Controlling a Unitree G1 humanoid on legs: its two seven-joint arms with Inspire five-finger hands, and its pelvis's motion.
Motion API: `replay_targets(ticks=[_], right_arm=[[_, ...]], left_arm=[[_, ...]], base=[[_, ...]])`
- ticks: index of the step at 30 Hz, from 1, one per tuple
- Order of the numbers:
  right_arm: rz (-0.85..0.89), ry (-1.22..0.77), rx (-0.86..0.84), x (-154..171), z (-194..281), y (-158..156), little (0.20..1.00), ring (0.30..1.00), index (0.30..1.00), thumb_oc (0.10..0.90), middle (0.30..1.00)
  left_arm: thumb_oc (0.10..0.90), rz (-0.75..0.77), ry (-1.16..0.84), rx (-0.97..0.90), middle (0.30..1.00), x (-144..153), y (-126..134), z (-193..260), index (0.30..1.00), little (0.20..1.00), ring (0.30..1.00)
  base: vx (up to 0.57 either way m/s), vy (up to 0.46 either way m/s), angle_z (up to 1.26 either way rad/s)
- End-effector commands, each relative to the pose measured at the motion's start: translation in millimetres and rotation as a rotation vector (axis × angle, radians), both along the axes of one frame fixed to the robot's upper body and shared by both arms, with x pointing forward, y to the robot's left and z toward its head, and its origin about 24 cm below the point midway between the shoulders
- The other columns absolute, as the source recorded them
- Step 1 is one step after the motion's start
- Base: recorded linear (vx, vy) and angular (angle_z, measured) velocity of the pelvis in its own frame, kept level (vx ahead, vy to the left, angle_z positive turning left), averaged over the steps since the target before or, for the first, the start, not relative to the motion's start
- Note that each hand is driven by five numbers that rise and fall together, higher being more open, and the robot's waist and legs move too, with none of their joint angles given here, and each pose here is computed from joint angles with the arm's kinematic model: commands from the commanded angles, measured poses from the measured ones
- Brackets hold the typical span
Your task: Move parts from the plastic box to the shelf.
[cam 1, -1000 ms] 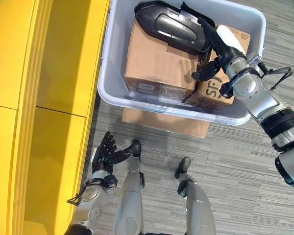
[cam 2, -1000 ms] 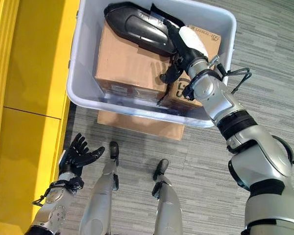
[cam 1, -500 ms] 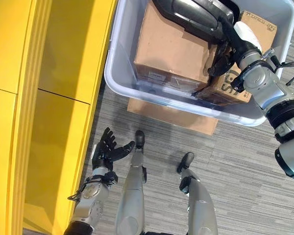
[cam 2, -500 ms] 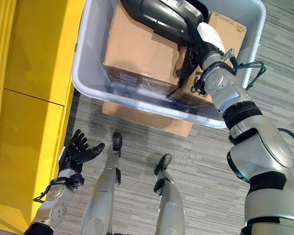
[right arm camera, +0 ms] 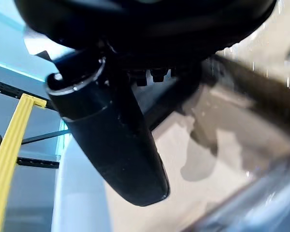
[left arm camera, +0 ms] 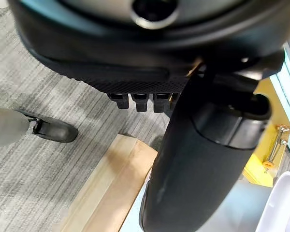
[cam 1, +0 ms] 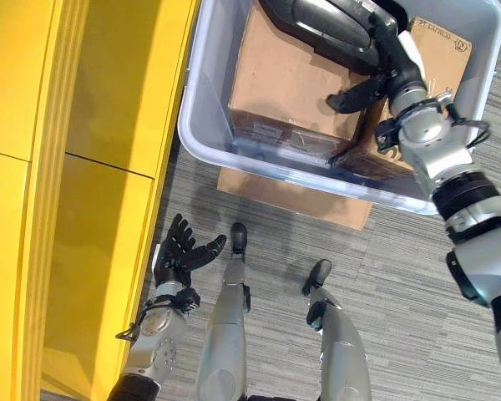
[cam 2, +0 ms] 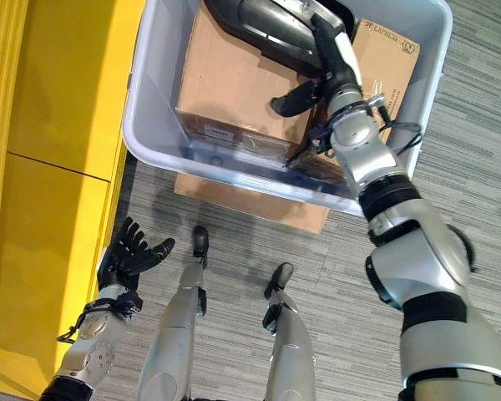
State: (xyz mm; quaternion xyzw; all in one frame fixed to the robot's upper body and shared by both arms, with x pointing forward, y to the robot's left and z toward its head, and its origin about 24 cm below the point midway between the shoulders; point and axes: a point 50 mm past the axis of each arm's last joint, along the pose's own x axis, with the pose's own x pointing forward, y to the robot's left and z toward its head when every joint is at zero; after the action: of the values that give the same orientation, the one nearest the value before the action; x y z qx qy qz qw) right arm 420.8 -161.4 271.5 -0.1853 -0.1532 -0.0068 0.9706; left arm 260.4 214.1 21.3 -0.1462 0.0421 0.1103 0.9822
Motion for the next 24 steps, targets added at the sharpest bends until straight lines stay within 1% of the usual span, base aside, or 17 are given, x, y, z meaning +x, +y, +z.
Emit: replay_targets(ticks=[1, 3, 4, 5, 8, 15, 18, 19, 21, 22, 23, 24], right_arm=[[0.094, -0.153, 0.171, -6.5, 49.5, 24.7, 1.000, 1.000, 1.000, 0.900, 1.000], [0.134, -0.129, 0.198, -5.6, 43.9, 39.3, 1.000, 1.000, 1.000, 0.900, 1.000], [0.173, -0.100, 0.242, -5.1, 36.3, 53.2, 1.000, 1.000, 1.000, 0.900, 1.000], [0.173, -0.100, 0.242, -5.1, 36.2, 53.4, 1.000, 1.000, 1.000, 0.900, 1.000], [0.206, -0.058, 0.288, -4.4, 25.7, 68.5, 1.000, 1.000, 1.000, 0.900, 1.000], [0.174, 0.000, 0.355, -0.2, 10.7, 68.9, 1.000, 1.000, 1.000, 0.900, 1.000], [0.217, 0.049, 0.414, -2.2, -3.7, 87.9, 1.000, 1.000, 1.000, 0.900, 1.000], [0.217, 0.049, 0.414, -2.3, -3.9, 88.1, 1.000, 1.000, 1.000, 0.900, 1.000], [0.260, 0.113, 0.545, -5.5, -18.4, 108.2, 1.000, 1.000, 1.000, 0.900, 1.000], [0.260, 0.113, 0.545, -5.6, -18.5, 108.4, 1.000, 1.000, 1.000, 0.900, 1.000], [0.298, 0.135, 0.607, -9.6, -22.5, 122.1, 1.000, 1.000, 1.000, 0.900, 1.000], [0.298, 0.135, 0.608, -9.7, -22.6, 122.3, 1.000, 1.000, 1.000, 0.900, 1.000]], left_arm=[[0.900, 0.011, -0.141, -0.010, 1.000, 5.5, 1.1, 28.7, 1.000, 1.000, 1.000], [0.900, 0.009, -0.134, -0.008, 1.000, 6.3, 0.2, 28.4, 1.000, 1.000, 1.000], [0.900, 0.011, -0.129, -0.009, 1.000, 7.0, -0.2, 28.4, 1.000, 1.000, 1.000], [0.900, 0.012, -0.129, -0.008, 1.000, 6.9, 0.0, 28.4, 1.000, 1.000, 1.000], [0.900, 0.016, -0.126, -0.015, 1.000, 7.7, -0.4, 28.8, 1.000, 1.000, 1.000], [0.900, 0.019, -0.124, -0.011, 1.000, 9.8, -1.8, 29.5, 1.000, 1.000, 1.000], [0.900, 0.026, -0.120, -0.009, 1.000, 11.0, -2.9, 29.3, 1.000, 1.000, 1.000], [0.900, 0.026, -0.119, -0.008, 1.000, 10.9, -2.7, 29.2, 1.000, 1.000, 1.000], [0.900, 0.025, -0.109, -0.011, 1.000, 13.4, -6.2, 29.0, 1.000, 1.000, 1.000], [0.900, 0.026, -0.109, -0.011, 1.000, 13.3, -6.1, 28.9, 1.000, 1.000, 1.000], [0.900, 0.027, -0.107, -0.009, 1.000, 14.9, -7.3, 29.4, 1.000, 1.000, 1.000], [0.900, 0.027, -0.106, -0.008, 1.000, 14.8, -7.2, 29.3, 1.000, 1.000, 1.000]], base=[[0.00, 0.000, 0.00], [0.00, 0.000, 0.00], [0.00, 0.000, 0.00], [0.00, 0.000, 0.00], [0.00, 0.000, 0.00], [0.00, 0.000, 0.00], [0.00, 0.000, 0.00], [0.00, 0.000, 0.00], [0.00, 0.000, 0.00], [0.00, 0.000, 0.00], [0.00, 0.000, 0.00], [0.00, 0.000, 0.00]])
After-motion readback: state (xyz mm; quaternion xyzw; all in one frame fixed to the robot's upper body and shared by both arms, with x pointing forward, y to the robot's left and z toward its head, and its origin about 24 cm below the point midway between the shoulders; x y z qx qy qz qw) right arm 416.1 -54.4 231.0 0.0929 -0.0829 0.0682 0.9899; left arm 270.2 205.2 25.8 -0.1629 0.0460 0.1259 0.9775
